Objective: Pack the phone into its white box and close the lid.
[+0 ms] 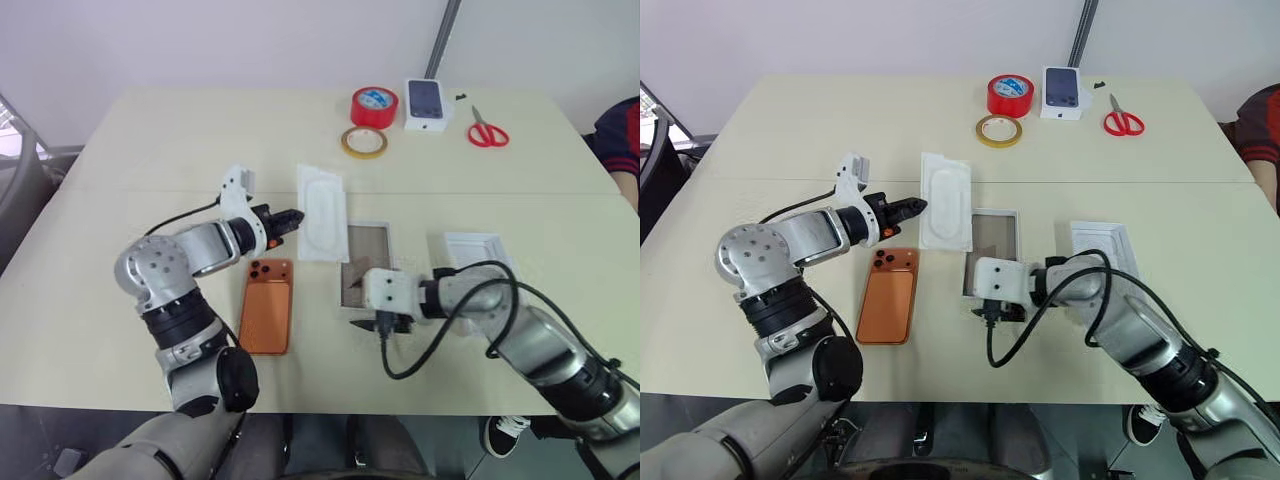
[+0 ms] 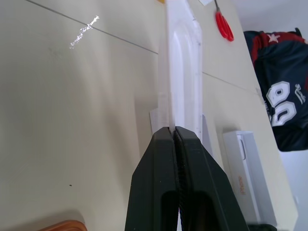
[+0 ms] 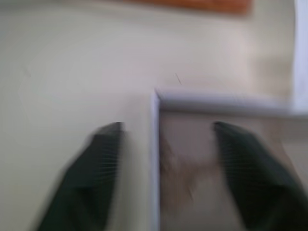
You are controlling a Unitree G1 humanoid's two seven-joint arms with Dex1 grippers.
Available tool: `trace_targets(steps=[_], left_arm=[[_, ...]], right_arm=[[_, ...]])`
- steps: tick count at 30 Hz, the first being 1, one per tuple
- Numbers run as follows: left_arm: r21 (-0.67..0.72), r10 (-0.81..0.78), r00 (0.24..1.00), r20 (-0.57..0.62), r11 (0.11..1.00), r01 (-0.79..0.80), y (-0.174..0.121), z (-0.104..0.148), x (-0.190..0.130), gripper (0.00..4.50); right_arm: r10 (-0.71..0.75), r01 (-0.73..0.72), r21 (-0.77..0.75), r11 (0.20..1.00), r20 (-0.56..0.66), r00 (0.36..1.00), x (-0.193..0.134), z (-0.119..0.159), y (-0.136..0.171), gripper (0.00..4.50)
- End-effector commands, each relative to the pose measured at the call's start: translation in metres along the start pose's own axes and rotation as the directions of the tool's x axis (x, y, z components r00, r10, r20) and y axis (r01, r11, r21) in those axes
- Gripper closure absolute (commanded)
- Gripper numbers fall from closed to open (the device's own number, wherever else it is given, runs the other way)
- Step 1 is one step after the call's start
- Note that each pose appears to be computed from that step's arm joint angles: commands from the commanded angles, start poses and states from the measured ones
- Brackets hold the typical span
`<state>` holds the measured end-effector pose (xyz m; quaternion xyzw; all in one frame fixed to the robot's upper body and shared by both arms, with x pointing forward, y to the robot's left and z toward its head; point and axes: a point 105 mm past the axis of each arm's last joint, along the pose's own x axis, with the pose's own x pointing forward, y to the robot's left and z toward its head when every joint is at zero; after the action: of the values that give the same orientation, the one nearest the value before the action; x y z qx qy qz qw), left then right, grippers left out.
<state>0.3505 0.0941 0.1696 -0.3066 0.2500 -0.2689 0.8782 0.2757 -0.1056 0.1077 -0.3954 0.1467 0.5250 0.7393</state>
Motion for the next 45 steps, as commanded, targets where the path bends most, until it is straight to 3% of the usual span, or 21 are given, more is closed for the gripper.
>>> trace_targets(steps=[1,7,14,21,25,28,29,31,35,36,38,42,45], left_arm=[[0.004,-0.027,0.999,0.042,1.000,0.027,-0.006,0.011,-0.007,4.50],[0.001,-0.082,0.997,0.005,0.997,0.082,-0.019,0.001,0.001,4.50],[-0.014,-0.125,0.984,-0.125,0.992,0.124,-0.041,-0.047,0.020,4.50],[-0.047,-0.097,0.981,-0.165,0.995,0.091,-0.039,-0.061,0.025,4.50],[-0.046,-0.129,0.977,-0.172,0.991,0.122,-0.045,-0.063,0.025,3.15],[-0.033,-0.176,0.972,-0.154,0.984,0.173,-0.049,-0.057,0.018,1.67],[-0.029,-0.189,0.971,-0.146,0.982,0.187,-0.050,-0.054,0.016,1.20],[-0.010,-0.191,0.972,-0.135,0.981,0.192,-0.047,-0.049,0.011,1.18],[0.074,-0.134,0.987,-0.088,0.987,0.141,-0.030,-0.031,-0.004,1.18],[0.094,-0.124,0.990,-0.073,0.987,0.130,-0.026,-0.027,-0.007,1.18],[0.240,-0.058,0.998,-0.013,0.969,0.059,-0.012,-0.011,-0.018,1.18],[0.549,-0.034,0.999,0.020,0.836,0.018,0.007,-0.005,-0.032,1.18],[0.665,-0.063,0.998,-0.003,0.745,0.049,0.018,-0.008,-0.040,1.18]], right_arm=[[-0.038,0.038,-0.003,0.999,0.044,0.998,-0.013,0.008,-0.005,0.19],[-0.124,0.123,0.060,0.991,0.027,0.992,-0.031,-0.004,-0.019,0.19],[-0.211,0.213,0.089,0.973,-0.024,0.977,-0.054,-0.019,-0.036,0.19],[-0.228,0.230,0.093,0.969,-0.035,0.973,-0.059,-0.022,-0.036,0.19],[-0.250,0.252,0.095,0.963,-0.032,0.968,-0.061,-0.021,-0.041,0.12],[-0.273,0.270,0.110,0.957,0.009,0.962,-0.062,-0.013,-0.048,0.12],[-0.275,0.271,0.117,0.955,0.023,0.961,-0.063,-0.010,-0.050,0.38],[-0.283,0.276,0.123,0.953,0.039,0.958,-0.062,-0.006,-0.054,0.89],[-0.299,0.287,0.146,0.947,0.068,0.952,-0.051,0.004,-0.062,3.08],[-0.299,0.286,0.151,0.946,0.072,0.951,-0.048,0.006,-0.063,3.41],[-0.309,0.292,0.177,0.940,0.083,0.947,-0.033,0.013,-0.066,4.39],[-0.378,0.361,0.211,0.908,0.047,0.925,-0.009,0.016,-0.081,4.48],[-0.374,0.370,0.178,0.912,-0.006,0.927,0.009,0.015,-0.084,4.48]])
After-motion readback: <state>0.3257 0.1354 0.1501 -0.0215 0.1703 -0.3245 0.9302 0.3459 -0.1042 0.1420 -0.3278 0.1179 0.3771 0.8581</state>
